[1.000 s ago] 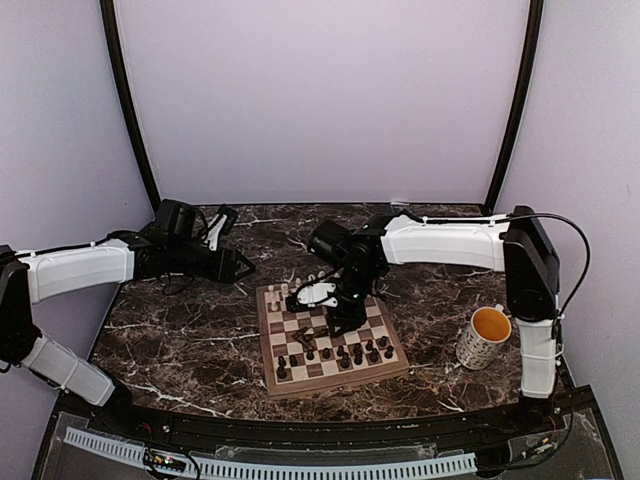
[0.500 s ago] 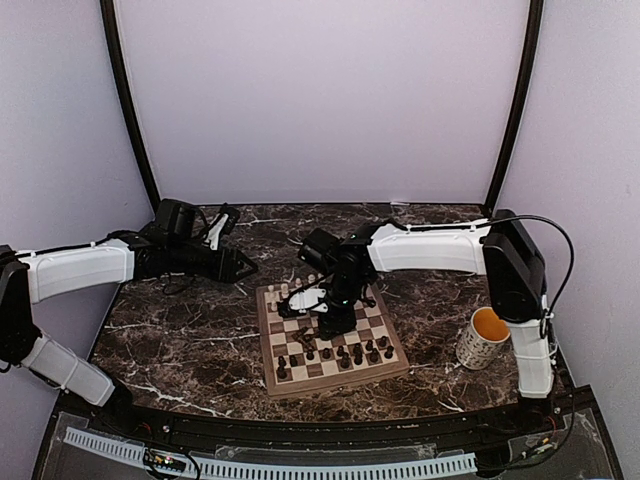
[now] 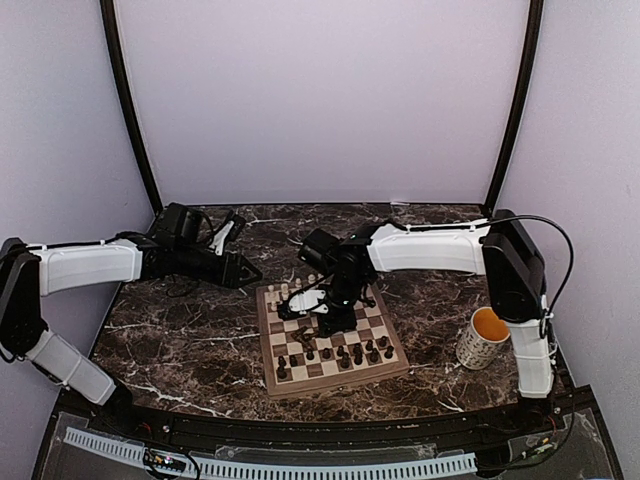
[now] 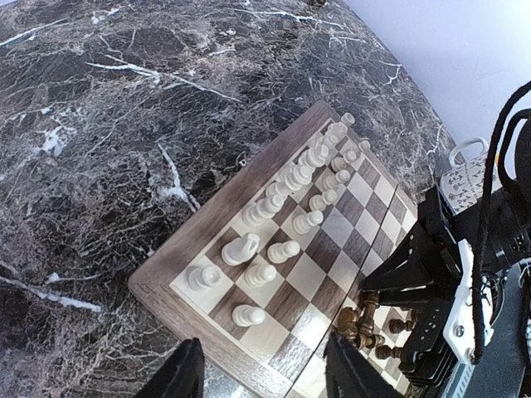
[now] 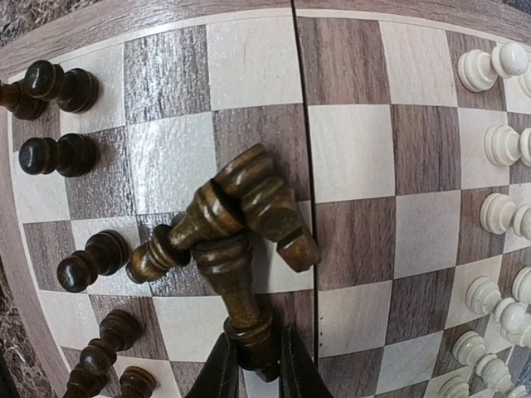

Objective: Set up the chess pieces on the board
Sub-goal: Pick up the queen from the chessboard.

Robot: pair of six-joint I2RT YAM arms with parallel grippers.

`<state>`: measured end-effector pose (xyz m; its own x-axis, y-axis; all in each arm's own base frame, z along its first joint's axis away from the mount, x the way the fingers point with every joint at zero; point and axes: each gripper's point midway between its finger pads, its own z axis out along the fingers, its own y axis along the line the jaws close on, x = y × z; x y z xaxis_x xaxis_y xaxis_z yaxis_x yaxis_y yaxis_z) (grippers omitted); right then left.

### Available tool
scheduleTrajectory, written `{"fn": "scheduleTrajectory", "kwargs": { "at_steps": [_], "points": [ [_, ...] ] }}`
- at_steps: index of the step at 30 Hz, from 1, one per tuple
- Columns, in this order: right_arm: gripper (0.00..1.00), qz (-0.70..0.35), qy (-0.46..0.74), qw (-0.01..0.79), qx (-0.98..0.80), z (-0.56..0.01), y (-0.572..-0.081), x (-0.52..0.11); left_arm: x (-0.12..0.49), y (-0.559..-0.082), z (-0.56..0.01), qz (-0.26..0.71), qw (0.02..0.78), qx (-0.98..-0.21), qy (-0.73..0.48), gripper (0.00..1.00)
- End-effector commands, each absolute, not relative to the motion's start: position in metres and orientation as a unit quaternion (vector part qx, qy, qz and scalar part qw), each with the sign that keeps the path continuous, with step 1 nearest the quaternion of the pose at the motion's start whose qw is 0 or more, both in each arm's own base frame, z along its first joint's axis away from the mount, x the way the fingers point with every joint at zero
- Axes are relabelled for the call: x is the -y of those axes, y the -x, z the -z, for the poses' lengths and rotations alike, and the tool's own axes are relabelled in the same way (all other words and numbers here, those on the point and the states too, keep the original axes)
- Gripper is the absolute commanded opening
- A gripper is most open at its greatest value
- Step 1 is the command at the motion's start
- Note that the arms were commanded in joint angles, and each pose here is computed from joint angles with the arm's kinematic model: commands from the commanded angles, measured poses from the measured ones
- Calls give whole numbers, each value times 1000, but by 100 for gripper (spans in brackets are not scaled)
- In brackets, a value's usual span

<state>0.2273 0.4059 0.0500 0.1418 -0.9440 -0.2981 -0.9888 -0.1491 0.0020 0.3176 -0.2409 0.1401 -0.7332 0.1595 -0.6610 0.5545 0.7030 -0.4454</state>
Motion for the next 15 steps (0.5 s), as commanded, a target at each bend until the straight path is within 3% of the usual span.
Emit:
{"fn": "scheduleTrajectory", "kwargs": {
  "at_steps": [1, 15],
  "points": [
    [12, -123, 757, 134, -628, -88, -225, -409, 254, -317, -154, 365, 306, -852, -216, 52],
    [11, -125, 752, 174, -624, -125, -226, -408, 305, -271, -163, 440, 284, -796, -303, 54]
  ]
}}
